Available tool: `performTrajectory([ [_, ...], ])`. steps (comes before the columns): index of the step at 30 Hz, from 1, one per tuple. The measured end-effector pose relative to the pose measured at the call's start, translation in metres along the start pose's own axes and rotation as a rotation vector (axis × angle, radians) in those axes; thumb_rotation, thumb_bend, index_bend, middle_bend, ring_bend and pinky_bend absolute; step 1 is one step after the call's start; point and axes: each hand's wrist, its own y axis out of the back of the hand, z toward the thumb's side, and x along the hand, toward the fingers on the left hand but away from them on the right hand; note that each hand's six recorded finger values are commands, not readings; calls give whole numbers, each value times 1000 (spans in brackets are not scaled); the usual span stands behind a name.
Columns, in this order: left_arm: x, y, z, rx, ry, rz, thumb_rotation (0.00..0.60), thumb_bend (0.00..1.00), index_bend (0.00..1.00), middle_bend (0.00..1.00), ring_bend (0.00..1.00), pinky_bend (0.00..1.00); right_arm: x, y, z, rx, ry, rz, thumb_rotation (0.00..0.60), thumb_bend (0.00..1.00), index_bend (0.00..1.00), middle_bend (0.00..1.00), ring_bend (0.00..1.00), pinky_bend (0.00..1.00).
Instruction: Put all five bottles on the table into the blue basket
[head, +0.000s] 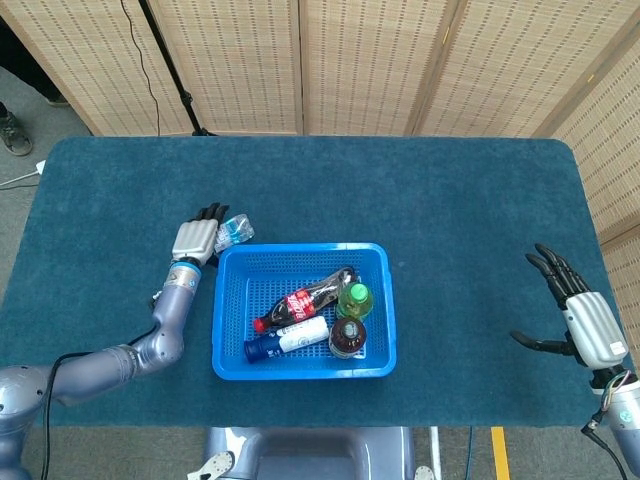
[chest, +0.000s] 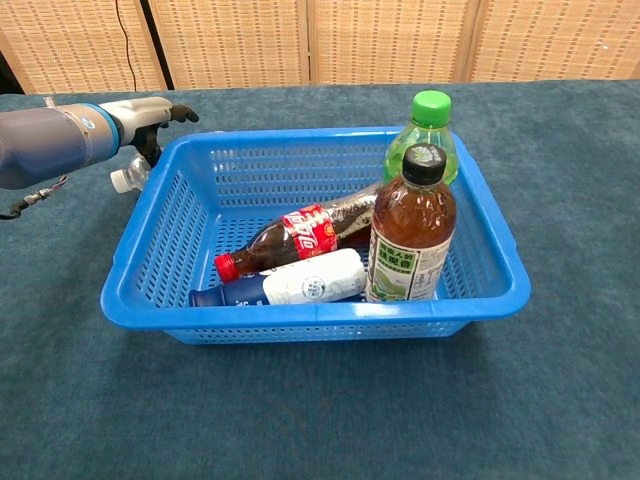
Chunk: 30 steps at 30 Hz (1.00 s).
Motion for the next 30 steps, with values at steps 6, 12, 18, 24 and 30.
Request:
performTrajectory([
  [6, 3, -4, 4, -16, 26, 2, 600, 407, 359, 220, 274, 522, 0, 0, -1, -2, 0, 1, 600, 0, 6, 0, 0, 146],
  [12, 5, -4, 2, -42, 35, 18, 600, 498, 531, 390, 423, 620, 0, 1, 0, -1, 3, -2, 600, 0, 7, 0, 0, 146],
  [18, 3, 3, -4, -81, 25, 61, 600, 518, 558, 413, 445, 636, 1, 0, 1, 0, 5, 0, 600, 0, 7, 0, 0, 147],
  [24, -7, 28, -15, -127, 2, 132, 600, 518, 558, 413, 445, 636, 1, 0, 2, 0, 8, 1, 600, 0, 7, 0, 0, 147],
  [30, -26, 61, -24, -181, -52, 210, 600, 521, 558, 413, 444, 636, 1, -2, 5, 0, 14, 4, 600, 0, 6, 0, 0, 147],
])
